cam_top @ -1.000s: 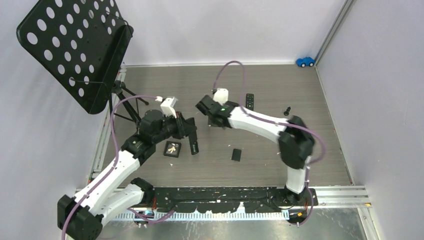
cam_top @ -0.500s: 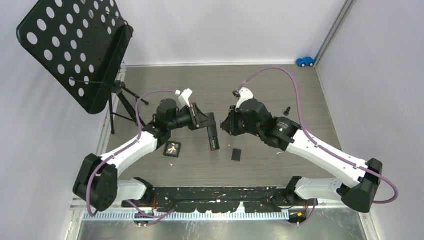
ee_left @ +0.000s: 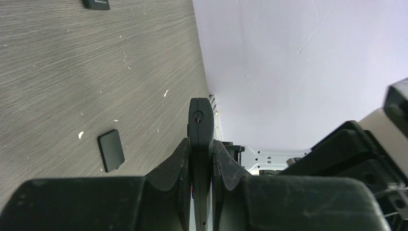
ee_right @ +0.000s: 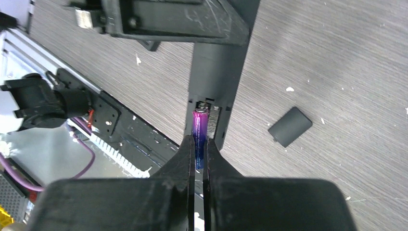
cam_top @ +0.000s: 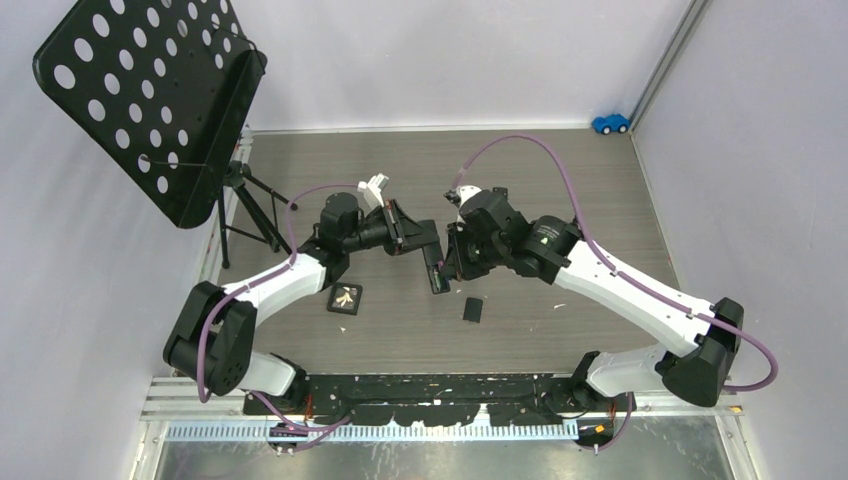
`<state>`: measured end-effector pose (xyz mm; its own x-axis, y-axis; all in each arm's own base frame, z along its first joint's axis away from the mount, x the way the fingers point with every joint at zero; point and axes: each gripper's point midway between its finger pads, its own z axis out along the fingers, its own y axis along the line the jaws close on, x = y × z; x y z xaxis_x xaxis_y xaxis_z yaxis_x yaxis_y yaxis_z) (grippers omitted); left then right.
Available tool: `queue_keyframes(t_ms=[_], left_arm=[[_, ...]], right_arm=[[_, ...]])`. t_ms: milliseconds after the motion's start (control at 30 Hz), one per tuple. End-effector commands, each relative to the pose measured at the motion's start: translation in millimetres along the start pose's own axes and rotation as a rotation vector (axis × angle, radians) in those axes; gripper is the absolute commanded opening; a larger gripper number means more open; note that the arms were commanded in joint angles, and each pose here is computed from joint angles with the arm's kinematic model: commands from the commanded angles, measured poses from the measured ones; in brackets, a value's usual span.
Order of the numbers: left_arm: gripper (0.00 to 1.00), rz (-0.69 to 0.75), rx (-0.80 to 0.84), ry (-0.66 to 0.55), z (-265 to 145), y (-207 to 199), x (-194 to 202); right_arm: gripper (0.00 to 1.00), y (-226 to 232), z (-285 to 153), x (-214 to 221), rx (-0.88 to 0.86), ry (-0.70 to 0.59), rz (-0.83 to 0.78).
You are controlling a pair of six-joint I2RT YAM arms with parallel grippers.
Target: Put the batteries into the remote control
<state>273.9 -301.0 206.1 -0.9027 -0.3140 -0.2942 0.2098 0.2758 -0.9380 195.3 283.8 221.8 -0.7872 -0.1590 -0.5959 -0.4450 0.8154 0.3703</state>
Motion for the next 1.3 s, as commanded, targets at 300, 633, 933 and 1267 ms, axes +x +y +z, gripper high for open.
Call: queue_keyframes(t_ms=[300,633,933,1267], left_arm=[[0.00,0.013,0.110,-0.038,-3,-33,-19],[0.00,-0.007,0.121,-0.045,-1,-32,-22],[0.00,-0.043,0.131,-0.050,-2,-30,-23],[0.00,-0.079,0.133,-0.058,-5,-31,-27]], right_arm=[[0.04,3,2,0,0.002,0.038,-0.013],[0.11,-1,8,7,0.025,0.074,-0.013],[0.27,-4,3,-10,0.051,-0.020,0.022],[0.59,0,-23,-40,0.017,-0.221,0.151]])
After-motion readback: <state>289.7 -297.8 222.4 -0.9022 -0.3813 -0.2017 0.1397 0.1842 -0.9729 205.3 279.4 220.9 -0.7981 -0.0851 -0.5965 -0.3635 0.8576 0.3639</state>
